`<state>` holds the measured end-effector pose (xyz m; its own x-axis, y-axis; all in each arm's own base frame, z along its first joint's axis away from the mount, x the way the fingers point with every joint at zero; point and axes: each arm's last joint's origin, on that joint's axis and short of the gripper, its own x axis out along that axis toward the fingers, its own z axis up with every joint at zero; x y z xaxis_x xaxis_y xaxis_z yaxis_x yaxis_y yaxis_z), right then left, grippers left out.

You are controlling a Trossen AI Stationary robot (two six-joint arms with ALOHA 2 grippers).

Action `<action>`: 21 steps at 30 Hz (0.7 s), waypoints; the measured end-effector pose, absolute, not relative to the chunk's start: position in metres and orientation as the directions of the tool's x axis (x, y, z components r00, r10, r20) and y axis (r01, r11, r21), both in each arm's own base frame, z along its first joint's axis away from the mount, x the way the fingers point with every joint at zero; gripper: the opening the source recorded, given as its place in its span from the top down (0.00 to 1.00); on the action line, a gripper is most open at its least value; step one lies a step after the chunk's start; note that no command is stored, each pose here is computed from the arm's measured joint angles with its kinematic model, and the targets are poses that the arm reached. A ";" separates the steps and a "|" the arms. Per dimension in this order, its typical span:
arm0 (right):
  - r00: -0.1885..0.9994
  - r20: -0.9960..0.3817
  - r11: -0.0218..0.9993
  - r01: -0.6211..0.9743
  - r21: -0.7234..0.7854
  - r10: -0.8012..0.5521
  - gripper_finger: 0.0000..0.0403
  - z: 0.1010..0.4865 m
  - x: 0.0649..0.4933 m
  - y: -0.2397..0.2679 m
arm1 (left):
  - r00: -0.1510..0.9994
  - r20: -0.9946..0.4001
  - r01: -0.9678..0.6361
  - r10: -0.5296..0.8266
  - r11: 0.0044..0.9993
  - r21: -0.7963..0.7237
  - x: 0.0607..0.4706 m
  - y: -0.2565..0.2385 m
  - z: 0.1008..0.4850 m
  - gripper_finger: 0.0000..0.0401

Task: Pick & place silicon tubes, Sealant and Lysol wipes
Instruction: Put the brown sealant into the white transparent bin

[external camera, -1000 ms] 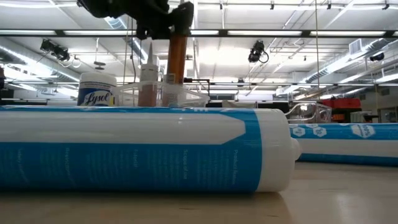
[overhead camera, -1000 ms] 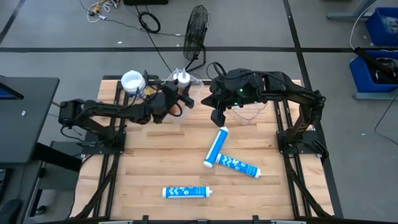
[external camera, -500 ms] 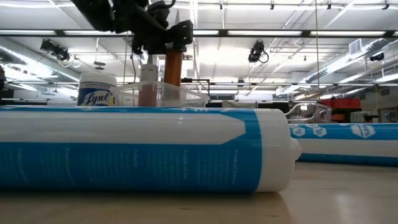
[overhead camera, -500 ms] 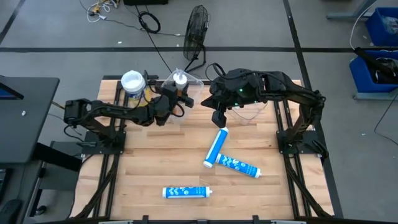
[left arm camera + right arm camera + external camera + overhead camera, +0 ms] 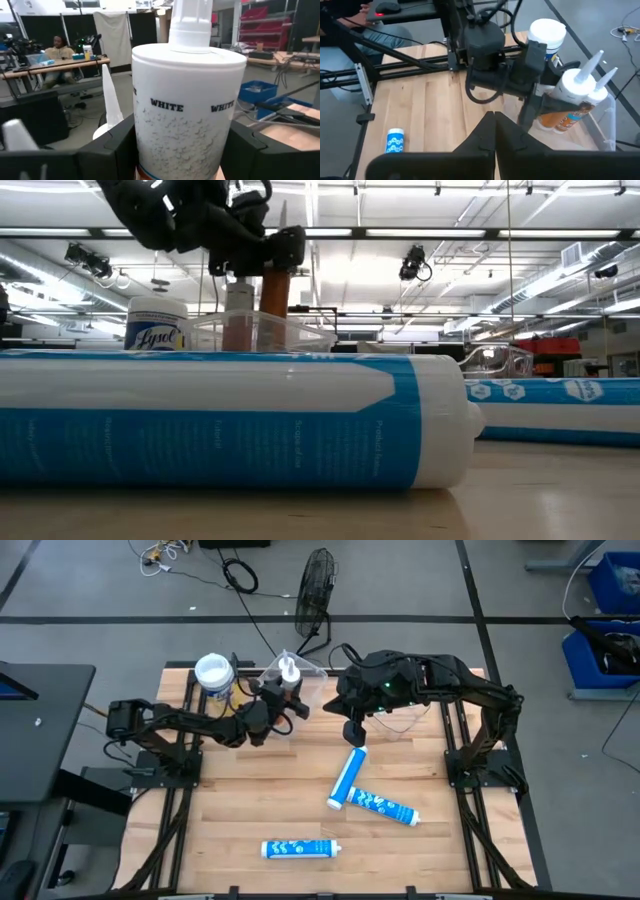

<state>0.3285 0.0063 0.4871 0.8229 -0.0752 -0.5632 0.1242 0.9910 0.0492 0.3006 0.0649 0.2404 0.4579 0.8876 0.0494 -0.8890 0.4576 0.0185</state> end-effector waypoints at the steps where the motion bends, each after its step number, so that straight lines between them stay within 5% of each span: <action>1: 0.823 -0.563 0.992 0.117 0.049 -0.069 1.00 0.487 0.329 0.006 | 0.460 0.049 -0.888 0.887 0.460 0.012 0.302 0.065 0.238 0.46; 21: 0.827 -0.562 0.998 0.054 0.016 -0.036 1.00 0.487 0.329 0.007 | 0.417 0.101 -0.909 0.903 0.412 0.064 0.314 0.067 0.220 0.46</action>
